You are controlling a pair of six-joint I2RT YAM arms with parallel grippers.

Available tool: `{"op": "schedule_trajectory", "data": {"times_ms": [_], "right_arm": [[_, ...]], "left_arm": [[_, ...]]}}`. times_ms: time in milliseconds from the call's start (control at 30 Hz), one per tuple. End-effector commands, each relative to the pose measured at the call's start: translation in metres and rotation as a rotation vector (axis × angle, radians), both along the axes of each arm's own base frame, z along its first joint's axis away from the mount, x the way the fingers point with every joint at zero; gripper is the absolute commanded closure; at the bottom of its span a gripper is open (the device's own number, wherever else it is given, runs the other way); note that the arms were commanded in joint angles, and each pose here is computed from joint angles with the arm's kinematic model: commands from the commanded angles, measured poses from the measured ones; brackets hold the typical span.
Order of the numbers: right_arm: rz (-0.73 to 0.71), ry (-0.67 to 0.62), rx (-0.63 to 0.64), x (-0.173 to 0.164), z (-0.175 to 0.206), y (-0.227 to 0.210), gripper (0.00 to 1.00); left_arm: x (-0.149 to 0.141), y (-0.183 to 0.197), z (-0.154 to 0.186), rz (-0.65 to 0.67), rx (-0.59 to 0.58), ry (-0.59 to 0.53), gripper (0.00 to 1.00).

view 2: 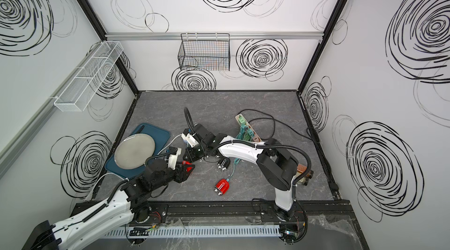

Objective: Unplug the electric shaver
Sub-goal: Remove the charging cable from the electric shaver.

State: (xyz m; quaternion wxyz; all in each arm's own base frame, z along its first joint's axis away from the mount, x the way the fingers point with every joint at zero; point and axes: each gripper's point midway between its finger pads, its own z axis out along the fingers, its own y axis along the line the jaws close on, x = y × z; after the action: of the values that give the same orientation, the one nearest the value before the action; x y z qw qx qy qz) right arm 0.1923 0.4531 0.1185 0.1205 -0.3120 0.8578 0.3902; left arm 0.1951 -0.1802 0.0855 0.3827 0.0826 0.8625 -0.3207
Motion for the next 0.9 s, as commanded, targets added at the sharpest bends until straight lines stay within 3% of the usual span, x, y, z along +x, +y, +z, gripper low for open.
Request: {"op": "schedule_trajectory", "data": {"times_ms": [0,333,533,700,867], "right_arm": [[-0.03,-0.031,-0.021,0.005,0.006,-0.002,1.0],[-0.03,0.077,0.133,0.013,0.038,-0.008,1.0],[-0.034,0.074,0.134,0.016,0.041,-0.013,1.0],[-0.073,-0.085,0.0,0.022,0.038,-0.015,1.0],[-0.108,-0.145,-0.013,0.028,0.044,-0.018,1.0]], "left_arm": [[0.006,-0.005,0.018,-0.007,-0.048,-0.065,0.56],[0.002,-0.007,0.009,-0.022,-0.012,-0.053,0.57],[0.002,-0.007,0.005,-0.026,0.005,-0.043,0.57],[0.002,-0.007,0.005,-0.022,0.004,-0.041,0.58],[0.001,-0.008,0.003,-0.029,0.003,-0.032,0.59]]}}
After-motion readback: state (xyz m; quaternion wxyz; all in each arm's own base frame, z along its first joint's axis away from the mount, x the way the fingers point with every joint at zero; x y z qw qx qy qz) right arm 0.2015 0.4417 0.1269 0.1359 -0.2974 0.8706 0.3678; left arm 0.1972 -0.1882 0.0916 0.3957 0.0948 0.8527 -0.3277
